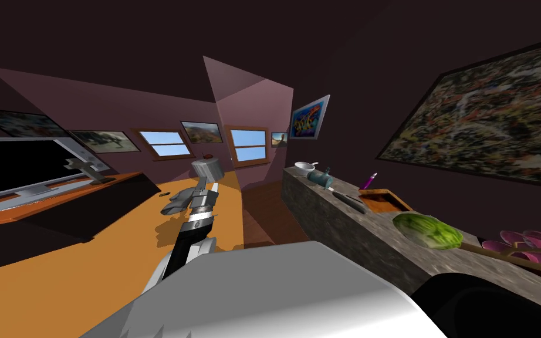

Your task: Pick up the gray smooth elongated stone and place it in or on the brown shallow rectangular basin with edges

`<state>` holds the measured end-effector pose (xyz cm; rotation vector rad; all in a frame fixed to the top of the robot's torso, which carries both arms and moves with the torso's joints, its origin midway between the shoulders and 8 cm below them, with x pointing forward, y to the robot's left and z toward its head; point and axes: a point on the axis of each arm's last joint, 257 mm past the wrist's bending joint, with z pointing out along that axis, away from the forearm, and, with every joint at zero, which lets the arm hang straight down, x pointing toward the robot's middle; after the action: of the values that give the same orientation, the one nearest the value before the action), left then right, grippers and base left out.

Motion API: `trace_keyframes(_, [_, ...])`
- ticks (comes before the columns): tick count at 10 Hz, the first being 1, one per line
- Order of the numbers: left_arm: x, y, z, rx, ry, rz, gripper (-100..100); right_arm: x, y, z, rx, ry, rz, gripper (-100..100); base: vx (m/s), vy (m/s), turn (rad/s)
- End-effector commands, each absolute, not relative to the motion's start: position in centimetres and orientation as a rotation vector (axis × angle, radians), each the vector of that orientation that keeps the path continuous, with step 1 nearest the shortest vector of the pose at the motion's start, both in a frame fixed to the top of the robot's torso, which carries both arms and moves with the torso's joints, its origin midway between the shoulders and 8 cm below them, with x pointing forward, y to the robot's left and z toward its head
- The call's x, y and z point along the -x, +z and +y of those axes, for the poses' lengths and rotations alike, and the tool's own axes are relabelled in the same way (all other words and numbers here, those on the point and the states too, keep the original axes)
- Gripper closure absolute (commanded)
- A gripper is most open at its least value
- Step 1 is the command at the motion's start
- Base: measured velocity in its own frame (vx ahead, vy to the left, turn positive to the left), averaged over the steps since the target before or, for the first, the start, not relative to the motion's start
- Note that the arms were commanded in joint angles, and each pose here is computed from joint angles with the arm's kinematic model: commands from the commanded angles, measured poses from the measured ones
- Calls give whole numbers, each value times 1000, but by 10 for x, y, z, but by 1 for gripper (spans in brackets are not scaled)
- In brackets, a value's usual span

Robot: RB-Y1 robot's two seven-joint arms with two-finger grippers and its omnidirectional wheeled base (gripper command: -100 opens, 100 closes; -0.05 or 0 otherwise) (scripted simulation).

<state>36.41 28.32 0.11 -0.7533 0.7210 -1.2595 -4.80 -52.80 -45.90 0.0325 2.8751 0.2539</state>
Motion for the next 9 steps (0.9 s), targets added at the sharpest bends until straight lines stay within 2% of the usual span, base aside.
trace_keyframes(1, [-364,1,283,753,-1259,721,0,53,-446,-543,2,210,2903,-100,112,27,11])
trace_keyframes(4, [-364,1,283,753,-1260,721,0,66,-427,-584,77,108,2958,-100,91,16,16])
trace_keyframes(9, [-364,1,283,753,-1259,721,0,88,-370,-675,263,-140,3062,-100,200,3,36])
